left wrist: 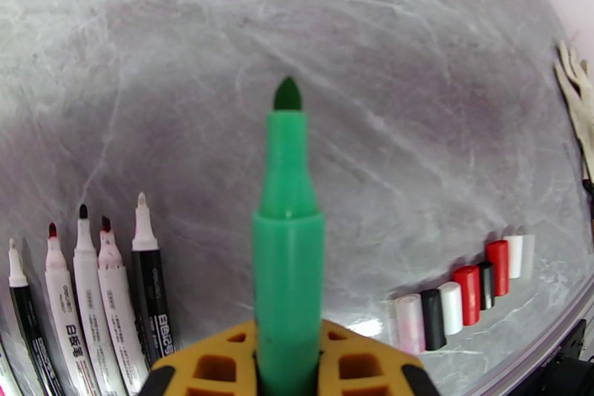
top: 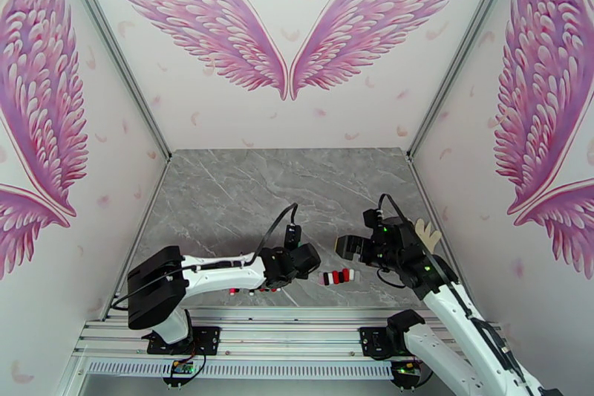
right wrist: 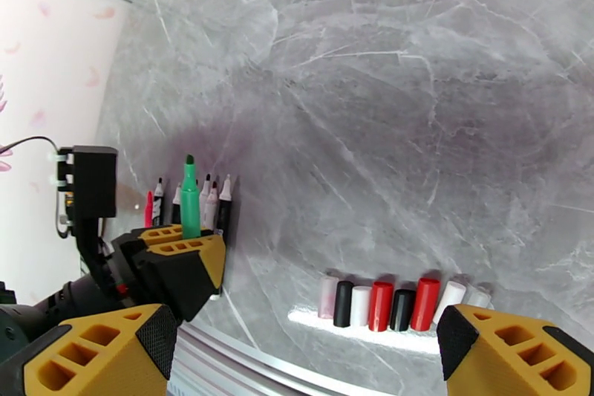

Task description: Open the pen caps

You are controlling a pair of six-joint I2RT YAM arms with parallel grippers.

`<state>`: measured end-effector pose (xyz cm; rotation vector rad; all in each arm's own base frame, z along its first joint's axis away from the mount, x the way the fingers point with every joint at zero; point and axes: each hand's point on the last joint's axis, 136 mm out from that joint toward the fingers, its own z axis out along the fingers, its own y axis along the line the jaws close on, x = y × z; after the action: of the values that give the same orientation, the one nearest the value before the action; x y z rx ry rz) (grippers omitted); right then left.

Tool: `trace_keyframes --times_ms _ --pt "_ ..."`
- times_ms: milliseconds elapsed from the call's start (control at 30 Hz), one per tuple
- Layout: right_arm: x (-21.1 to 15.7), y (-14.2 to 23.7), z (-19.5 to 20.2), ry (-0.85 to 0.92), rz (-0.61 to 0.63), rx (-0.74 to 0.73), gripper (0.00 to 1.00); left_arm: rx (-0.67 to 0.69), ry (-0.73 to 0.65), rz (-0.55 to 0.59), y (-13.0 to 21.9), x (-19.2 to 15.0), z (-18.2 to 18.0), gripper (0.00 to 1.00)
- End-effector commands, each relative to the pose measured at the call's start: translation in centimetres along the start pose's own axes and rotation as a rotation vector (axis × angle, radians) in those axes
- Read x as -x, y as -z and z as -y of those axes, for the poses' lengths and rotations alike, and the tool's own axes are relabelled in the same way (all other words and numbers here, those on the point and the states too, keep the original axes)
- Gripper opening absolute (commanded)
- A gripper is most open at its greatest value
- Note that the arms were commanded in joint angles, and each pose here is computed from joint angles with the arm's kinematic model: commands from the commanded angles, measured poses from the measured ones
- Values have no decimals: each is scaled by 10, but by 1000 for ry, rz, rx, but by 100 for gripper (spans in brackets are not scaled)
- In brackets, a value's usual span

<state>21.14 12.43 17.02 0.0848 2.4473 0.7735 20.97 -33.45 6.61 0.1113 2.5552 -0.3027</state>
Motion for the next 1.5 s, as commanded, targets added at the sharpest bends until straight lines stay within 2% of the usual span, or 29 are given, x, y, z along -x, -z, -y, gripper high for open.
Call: trace_keyframes --times_ms 0,700,1067,1467 --pt "-4 7 -1 25 3 0 99 58 12 -4 -1 -2 -4 9" --pt "-6 9 -2 24 -4 1 99 226 4 -86 -25 -27 -22 14" --pt "-7 8 -3 25 -9 8 99 238 -1 -109 -31 -33 -23 24" --pt "-7 7 -4 27 -11 15 99 263 2 -113 -28 -34 -28 28"
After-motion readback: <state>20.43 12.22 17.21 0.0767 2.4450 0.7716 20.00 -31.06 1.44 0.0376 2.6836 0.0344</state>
